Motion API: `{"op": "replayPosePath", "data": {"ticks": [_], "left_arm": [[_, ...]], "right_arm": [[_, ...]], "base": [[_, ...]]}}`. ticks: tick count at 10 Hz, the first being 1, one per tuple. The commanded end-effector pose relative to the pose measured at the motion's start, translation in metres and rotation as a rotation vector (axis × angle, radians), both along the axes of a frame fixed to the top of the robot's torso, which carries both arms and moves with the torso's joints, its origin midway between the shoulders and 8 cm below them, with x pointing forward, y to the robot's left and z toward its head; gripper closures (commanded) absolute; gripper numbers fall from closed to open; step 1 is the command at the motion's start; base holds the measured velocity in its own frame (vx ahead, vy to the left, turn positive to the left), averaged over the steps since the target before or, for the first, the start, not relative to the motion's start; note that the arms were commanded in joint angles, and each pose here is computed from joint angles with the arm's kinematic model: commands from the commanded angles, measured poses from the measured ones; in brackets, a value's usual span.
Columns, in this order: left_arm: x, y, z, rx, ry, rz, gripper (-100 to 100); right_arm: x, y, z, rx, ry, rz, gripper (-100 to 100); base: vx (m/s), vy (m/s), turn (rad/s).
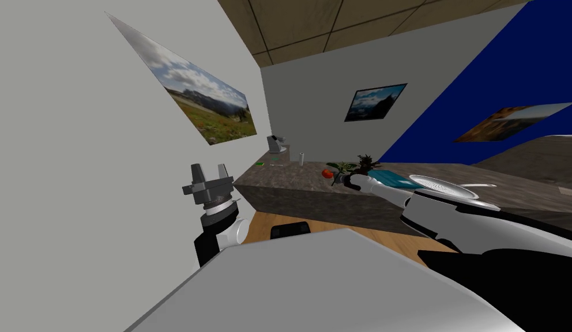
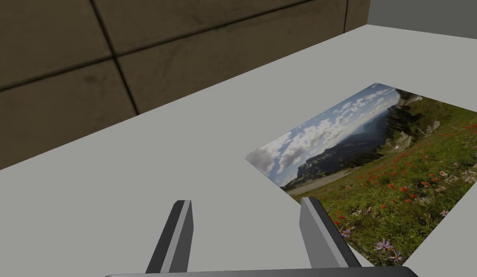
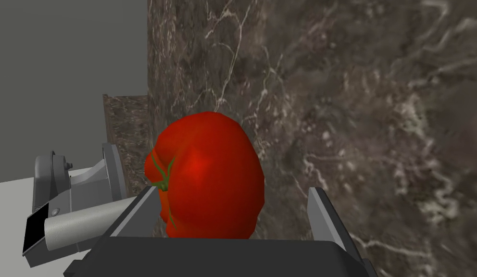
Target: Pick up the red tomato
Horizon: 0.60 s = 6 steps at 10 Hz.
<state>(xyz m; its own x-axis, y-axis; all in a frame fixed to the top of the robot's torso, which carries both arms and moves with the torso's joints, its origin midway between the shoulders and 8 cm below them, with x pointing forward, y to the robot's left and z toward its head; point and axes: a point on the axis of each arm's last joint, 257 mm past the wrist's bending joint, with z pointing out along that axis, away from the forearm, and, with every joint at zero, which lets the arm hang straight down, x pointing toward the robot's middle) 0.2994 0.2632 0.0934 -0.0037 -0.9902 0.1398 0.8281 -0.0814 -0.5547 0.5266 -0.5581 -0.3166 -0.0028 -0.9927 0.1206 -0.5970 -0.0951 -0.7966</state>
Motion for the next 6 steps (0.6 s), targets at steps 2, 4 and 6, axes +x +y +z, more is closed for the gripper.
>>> {"op": "replayPosePath", "data": {"ticks": [2, 4, 6], "left_arm": [[0.0, 0.0, 0.0, 0.0, 0.0, 0.0, 0], [0.0, 0.0, 0.0, 0.0, 0.0, 0.0, 0], [0.0, 0.0, 0.0, 0.0, 0.0, 0.0, 0]], "right_arm": [[0.0, 0.0, 0.001, -0.019, -0.002, 0.019, -100], [-0.006, -0.005, 0.0, -0.007, -0.004, 0.018, -100], [-0.014, -0.01, -0.002, -0.004, -0.001, 0.022, -100]], "base": [[0.013, 0.007, 0.001], [0.041, 0.027, -0.037], [0.048, 0.028, -0.019]]}}
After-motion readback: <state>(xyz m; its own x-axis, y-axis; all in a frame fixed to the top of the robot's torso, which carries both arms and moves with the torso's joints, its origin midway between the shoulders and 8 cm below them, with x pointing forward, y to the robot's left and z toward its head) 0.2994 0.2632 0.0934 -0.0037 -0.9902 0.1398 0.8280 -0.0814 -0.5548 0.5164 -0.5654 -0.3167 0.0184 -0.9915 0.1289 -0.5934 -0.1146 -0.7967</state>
